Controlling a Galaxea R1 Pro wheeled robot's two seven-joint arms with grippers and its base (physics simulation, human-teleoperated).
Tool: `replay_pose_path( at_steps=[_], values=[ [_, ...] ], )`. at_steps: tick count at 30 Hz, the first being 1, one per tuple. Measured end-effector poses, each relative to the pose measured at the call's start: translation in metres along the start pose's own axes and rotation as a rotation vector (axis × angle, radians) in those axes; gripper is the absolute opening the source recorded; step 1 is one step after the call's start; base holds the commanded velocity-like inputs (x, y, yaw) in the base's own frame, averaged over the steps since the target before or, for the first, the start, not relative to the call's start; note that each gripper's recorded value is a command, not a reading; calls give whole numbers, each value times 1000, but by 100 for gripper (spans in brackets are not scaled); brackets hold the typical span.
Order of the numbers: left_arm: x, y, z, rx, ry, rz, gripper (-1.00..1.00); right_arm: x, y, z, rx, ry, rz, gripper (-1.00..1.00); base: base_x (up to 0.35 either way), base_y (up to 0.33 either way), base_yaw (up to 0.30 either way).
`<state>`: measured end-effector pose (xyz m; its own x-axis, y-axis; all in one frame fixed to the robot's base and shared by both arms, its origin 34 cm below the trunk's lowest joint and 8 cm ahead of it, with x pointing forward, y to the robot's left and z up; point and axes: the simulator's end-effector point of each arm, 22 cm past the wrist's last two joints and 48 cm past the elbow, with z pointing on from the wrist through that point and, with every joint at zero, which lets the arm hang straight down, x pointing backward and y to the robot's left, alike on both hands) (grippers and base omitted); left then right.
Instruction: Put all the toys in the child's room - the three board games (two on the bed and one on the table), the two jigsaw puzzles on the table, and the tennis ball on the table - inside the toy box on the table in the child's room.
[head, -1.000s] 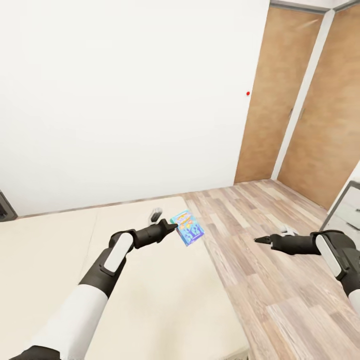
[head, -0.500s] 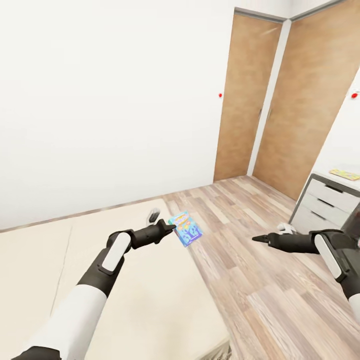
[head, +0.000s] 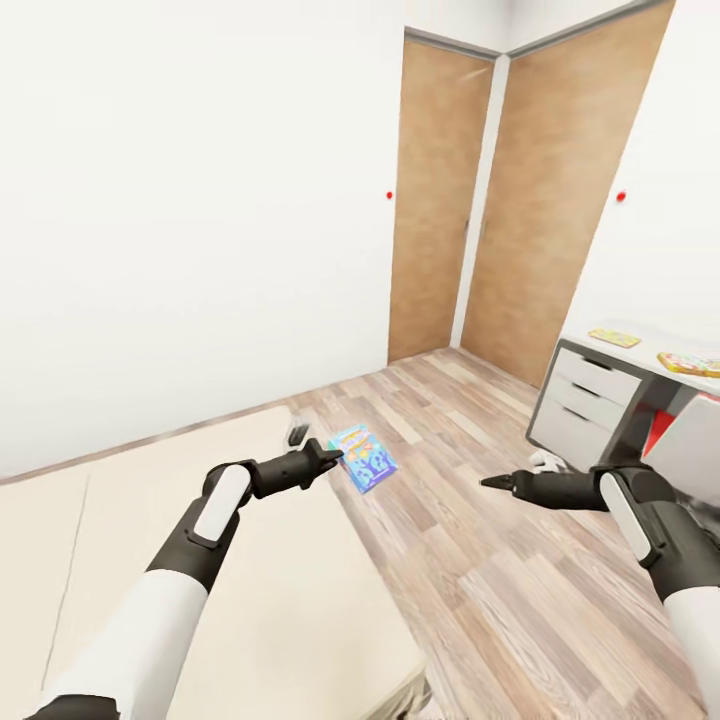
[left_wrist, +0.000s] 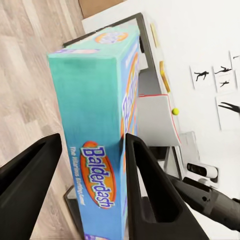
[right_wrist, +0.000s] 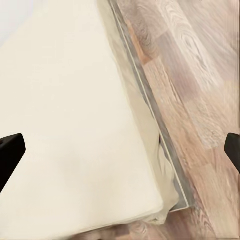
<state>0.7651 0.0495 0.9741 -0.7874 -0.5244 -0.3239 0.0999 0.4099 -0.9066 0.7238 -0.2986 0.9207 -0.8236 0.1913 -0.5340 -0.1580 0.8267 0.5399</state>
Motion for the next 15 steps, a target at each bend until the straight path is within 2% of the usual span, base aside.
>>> replay_pose_path(
  at_steps=[15],
  values=[
    [-6, -20, -9, 1, -2, 3, -100, -9, 15, -15, -3, -3, -6, 100, 0, 0, -283]
  ],
)
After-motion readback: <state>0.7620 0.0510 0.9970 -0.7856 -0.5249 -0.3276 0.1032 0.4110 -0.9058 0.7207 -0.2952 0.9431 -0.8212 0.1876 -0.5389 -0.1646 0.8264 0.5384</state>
